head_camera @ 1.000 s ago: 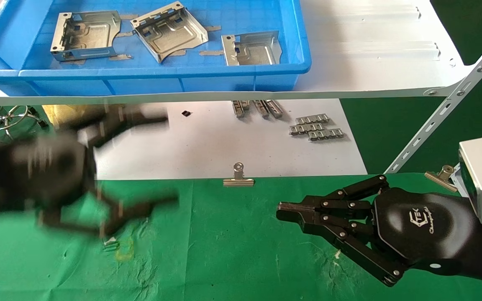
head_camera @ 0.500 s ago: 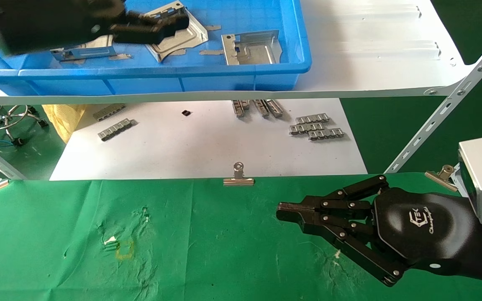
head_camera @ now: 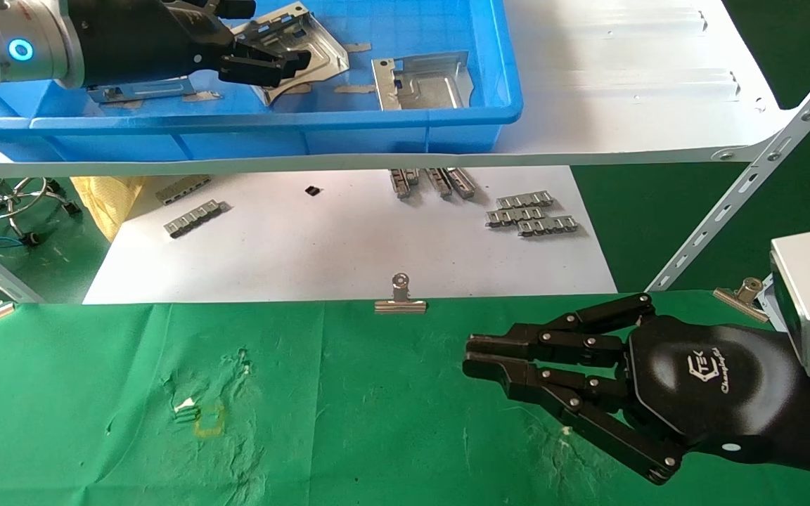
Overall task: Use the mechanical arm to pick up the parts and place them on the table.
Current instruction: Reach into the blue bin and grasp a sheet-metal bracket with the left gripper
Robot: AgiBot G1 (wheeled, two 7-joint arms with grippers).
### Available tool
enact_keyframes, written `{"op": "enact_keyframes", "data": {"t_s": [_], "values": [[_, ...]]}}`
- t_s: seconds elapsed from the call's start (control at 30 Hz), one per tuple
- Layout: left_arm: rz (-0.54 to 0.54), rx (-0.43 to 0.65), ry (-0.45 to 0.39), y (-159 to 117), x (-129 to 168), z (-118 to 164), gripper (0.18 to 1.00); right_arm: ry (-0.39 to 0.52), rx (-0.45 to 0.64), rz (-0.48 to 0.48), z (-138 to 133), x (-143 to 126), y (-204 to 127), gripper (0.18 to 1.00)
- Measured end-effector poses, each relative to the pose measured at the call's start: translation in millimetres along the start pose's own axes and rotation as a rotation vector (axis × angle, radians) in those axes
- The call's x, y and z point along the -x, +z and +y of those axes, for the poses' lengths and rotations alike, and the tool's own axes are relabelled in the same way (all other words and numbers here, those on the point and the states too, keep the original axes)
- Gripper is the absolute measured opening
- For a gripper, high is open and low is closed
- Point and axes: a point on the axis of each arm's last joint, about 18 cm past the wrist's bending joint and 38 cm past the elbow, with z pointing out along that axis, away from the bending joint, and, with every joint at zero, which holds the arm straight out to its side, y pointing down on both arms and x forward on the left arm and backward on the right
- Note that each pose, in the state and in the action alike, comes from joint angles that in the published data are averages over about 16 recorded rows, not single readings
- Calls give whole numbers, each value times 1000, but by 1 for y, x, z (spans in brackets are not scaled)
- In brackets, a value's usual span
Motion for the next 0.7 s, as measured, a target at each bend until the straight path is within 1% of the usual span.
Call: {"op": "enact_keyframes", "data": {"t_s": [0.13, 0.33, 0.43, 0.53, 0.63, 0.7], "values": [[-26, 9, -1, 3, 3, 1, 989, 0, 0, 0, 0, 0, 0, 258], [-64, 14, -6, 7, 8, 3, 957, 0, 0, 0, 0, 0, 0, 340], [-83, 18, -7, 9, 10, 6, 935, 0, 0, 0, 0, 0, 0, 403], [-99, 23, -7, 11, 11, 8, 893, 0, 0, 0, 0, 0, 0, 456], [-110, 28, -4, 13, 12, 11, 857, 0, 0, 0, 0, 0, 0, 535], [-117, 31, -4, 13, 12, 12, 816, 0, 0, 0, 0, 0, 0, 580]]}}
